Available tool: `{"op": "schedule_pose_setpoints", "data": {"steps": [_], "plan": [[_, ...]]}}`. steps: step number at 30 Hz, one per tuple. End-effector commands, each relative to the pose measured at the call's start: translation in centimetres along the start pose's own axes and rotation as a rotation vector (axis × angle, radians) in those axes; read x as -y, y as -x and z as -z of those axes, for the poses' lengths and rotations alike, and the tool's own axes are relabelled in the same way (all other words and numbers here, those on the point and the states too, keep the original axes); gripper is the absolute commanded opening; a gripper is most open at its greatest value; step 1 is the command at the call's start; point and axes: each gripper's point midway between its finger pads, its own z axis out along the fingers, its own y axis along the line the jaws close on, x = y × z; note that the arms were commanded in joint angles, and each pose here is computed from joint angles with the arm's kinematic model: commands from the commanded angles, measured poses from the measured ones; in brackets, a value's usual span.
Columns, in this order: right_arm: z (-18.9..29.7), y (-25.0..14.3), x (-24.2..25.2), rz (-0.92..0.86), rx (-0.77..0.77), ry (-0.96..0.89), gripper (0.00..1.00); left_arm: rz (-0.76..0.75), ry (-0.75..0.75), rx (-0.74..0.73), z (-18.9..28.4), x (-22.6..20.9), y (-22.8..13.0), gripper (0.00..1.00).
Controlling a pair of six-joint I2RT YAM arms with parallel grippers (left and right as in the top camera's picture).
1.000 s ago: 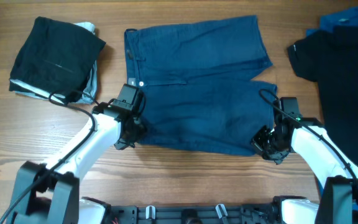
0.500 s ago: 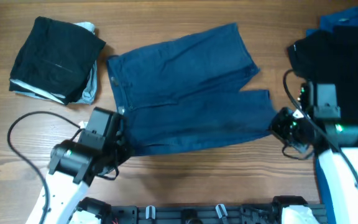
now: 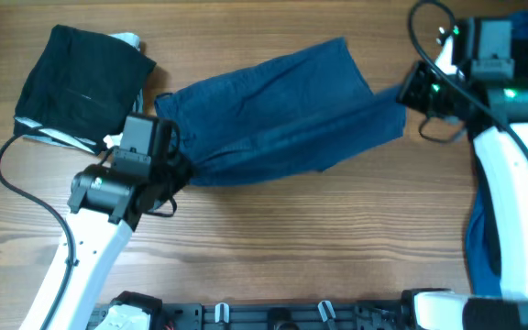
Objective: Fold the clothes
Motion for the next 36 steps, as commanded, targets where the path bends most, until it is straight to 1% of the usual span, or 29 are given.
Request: {"op": "schedule_pose_setpoints", "data": {"steps": [1,6,9,12,13,16,21,22,23,24,26,27,28,29,30,31,32,33,34,35,36], "plan": [[-1.5,3.2,-0.7,0.052,0.098,-0.012,0.04,0.084,0.020,0.150,0.3,-0.7,4.4,0.04],[-3.9,7.0,-3.2,0.094,0.229,0.058,0.04,0.139,-0.050,0.263,0.4,0.0,8.6,0.04],[-6.6,7.0,-4.4,0.123,0.223,0.071,0.04,0.142,-0.044,0.289,-1.0,0.6,9.8,0.04],[-11.0,6.9,-5.8,0.188,0.216,0.084,0.05,0.144,-0.022,0.298,-4.8,1.5,11.4,0.04],[-13.1,6.5,-6.0,0.194,0.201,0.082,0.04,0.143,-0.009,0.287,-6.9,1.7,11.7,0.04],[-18.3,6.1,-5.5,0.192,0.190,0.067,0.04,0.144,0.001,0.295,-11.0,2.2,12.7,0.04],[-23.9,5.4,-4.9,0.193,0.192,0.066,0.05,0.144,-0.004,0.297,-15.6,2.6,13.3,0.04],[-24.7,5.5,-5.0,0.193,0.207,0.073,0.05,0.144,-0.005,0.298,-16.6,2.6,13.4,0.15],[-24.9,5.7,-5.1,0.193,0.220,0.081,0.19,0.142,-0.002,0.295,-17.1,2.5,13.3,0.34],[-24.9,6.3,-5.4,0.197,0.245,0.092,0.59,0.087,-0.015,0.297,-17.3,2.9,13.5,0.43],[-23.5,7.8,-6.6,0.246,0.309,0.129,0.69,-0.034,-0.054,0.347,-15.8,4.7,14.8,0.69],[-21.8,8.9,-7.3,0.272,0.346,0.145,0.78,-0.088,-0.077,0.383,-13.8,6.0,15.9,0.86],[-20.5,9.4,-7.7,0.292,0.365,0.149,0.80,-0.108,-0.097,0.410,-11.7,7.1,16.7,0.99],[-19.2,9.8,-8.0,0.307,0.375,0.148,0.81,-0.109,-0.114,0.428,-10.0,7.7,17.2,1.00],[-17.1,10.0,-8.1,0.306,0.373,0.148,0.84,-0.107,-0.132,0.447,-7.7,8.3,17.6,0.99],[-15.5,9.6,-8.0,0.305,0.352,0.141,0.84,-0.107,-0.144,0.459,-6.1,8.5,17.7,0.94],[-13.3,7.7,-7.1,0.304,0.262,0.107,0.79,-0.108,-0.141,0.454,-4.4,8.1,17.1,0.56],[-12.7,6.4,-6.4,0.302,0.205,0.085,0.63,-0.111,-0.125,0.428,-4.5,7.6,16.6,0.15],[-12.4,5.3,-5.7,0.299,0.155,0.066,0.38,-0.117,-0.110,0.389,-4.9,7.2,15.8,0.04],[-12.6,3.4,-4.6,0.295,0.072,0.035,0.22,-0.125,-0.082,0.323,-6.2,6.5,14.6,0.04],[-13.1,2.0,-3.8,0.293,0.012,0.012,0.13,-0.132,-0.072,0.284,-7.1,6.3,13.9,0.04]]}}
